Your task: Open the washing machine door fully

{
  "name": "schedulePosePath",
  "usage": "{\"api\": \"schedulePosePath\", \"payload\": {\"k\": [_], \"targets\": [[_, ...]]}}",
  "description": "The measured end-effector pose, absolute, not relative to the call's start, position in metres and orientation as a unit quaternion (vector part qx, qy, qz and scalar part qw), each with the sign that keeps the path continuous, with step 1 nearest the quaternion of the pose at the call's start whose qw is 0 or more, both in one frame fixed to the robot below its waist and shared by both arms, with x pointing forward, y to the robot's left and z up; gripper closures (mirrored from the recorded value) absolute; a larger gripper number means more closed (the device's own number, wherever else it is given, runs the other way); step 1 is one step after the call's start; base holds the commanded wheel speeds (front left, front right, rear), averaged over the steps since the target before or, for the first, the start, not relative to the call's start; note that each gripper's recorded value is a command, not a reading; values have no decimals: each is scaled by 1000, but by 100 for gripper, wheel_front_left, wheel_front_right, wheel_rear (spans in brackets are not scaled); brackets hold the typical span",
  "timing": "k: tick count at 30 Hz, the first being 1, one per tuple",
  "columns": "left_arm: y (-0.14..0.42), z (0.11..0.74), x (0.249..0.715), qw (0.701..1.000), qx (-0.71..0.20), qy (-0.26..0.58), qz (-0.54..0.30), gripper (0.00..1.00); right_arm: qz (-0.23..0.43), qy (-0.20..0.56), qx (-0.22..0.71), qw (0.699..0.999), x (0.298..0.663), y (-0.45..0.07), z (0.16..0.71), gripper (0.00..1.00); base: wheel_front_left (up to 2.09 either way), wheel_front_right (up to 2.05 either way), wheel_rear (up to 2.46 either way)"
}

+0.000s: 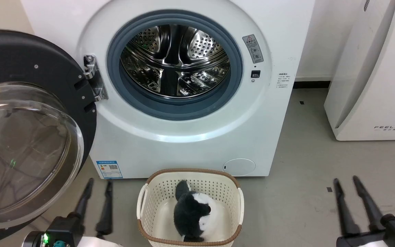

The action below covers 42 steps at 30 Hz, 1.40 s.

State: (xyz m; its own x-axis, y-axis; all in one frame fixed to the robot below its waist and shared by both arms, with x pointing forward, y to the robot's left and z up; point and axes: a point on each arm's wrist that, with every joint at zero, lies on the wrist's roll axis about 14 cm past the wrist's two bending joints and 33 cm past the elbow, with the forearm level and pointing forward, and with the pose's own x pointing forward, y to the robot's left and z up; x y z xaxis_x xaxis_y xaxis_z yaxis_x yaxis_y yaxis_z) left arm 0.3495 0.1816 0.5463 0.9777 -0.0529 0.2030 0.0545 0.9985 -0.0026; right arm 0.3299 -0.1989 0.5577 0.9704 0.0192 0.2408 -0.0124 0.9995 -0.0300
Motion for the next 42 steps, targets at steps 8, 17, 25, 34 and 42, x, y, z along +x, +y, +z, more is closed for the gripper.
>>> {"api": "schedulePosePath", "payload": {"k": [8, 17, 25, 34, 42], "targets": [[182, 544, 350, 995, -3, -96, -27, 100, 9, -115, -14, 993, 331, -198, 555, 100, 0, 0, 0], [182, 540, 351, 996, -2, -85, -26, 100, 12, -104, -14, 994, 333, -196, 552, 100, 0, 0, 0], [182, 538, 352, 997, 0, -77, -24, 100, 16, -94, -13, 995, 335, -194, 548, 100, 0, 0, 0], [182, 535, 353, 998, 3, -67, -21, 100, 21, -87, -13, 996, 339, -190, 548, 100, 0, 0, 0], [182, 534, 355, 998, 4, -60, -19, 100, 24, -76, -15, 997, 341, -188, 544, 100, 0, 0, 0]]}}
